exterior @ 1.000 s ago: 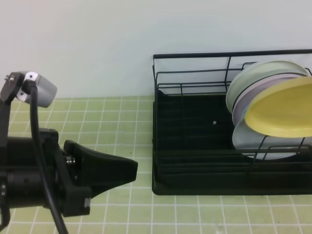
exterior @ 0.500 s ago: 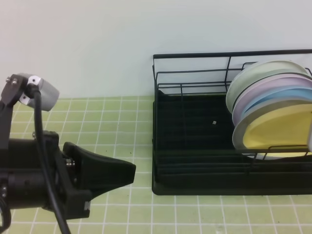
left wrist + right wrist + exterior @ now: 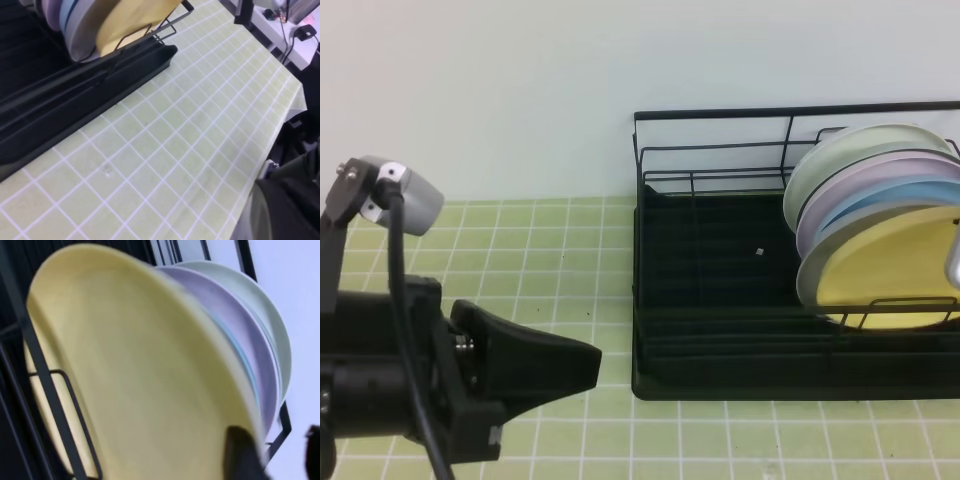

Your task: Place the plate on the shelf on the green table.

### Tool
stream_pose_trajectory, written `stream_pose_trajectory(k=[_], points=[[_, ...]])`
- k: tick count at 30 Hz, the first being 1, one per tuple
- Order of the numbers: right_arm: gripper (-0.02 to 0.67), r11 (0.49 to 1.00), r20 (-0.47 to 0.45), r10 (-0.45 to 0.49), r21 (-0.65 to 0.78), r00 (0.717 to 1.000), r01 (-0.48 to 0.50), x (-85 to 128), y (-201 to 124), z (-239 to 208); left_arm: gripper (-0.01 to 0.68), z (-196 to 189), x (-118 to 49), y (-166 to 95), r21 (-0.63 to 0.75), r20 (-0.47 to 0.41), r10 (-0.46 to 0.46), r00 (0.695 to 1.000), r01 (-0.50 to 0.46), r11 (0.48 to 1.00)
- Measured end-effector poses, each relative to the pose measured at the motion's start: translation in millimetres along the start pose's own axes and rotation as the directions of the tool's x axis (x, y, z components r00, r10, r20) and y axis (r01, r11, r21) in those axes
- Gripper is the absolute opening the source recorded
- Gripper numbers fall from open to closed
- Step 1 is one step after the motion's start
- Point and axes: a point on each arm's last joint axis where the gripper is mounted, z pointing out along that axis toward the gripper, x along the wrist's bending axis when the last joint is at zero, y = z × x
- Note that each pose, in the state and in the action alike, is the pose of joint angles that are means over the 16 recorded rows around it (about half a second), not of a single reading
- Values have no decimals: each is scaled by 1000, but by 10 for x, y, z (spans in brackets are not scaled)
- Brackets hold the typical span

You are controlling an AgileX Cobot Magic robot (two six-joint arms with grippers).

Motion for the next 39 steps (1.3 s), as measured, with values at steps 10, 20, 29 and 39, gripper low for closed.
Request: stream_pose_trajectory(k=[10, 20, 29, 39], points=[[334, 978, 55, 206, -38, 977, -204, -67, 28, -56, -1, 0, -20, -15, 16, 21, -14, 1000, 13, 1000], [142, 738, 58, 666, -193, 743, -647, -228, 130, -473, -1, 0, 10, -10, 12, -10, 30, 999, -30, 999], [3, 474, -78, 846, -339, 527, -813, -201, 218, -1151, -1, -6, 86, -13, -28, -93, 107, 990, -110, 994], [-1, 402, -150, 844, -457, 515, -793, 175, 144, -1767, -1, -95, 151, -284, -108, -210, 135, 968, -160, 981]])
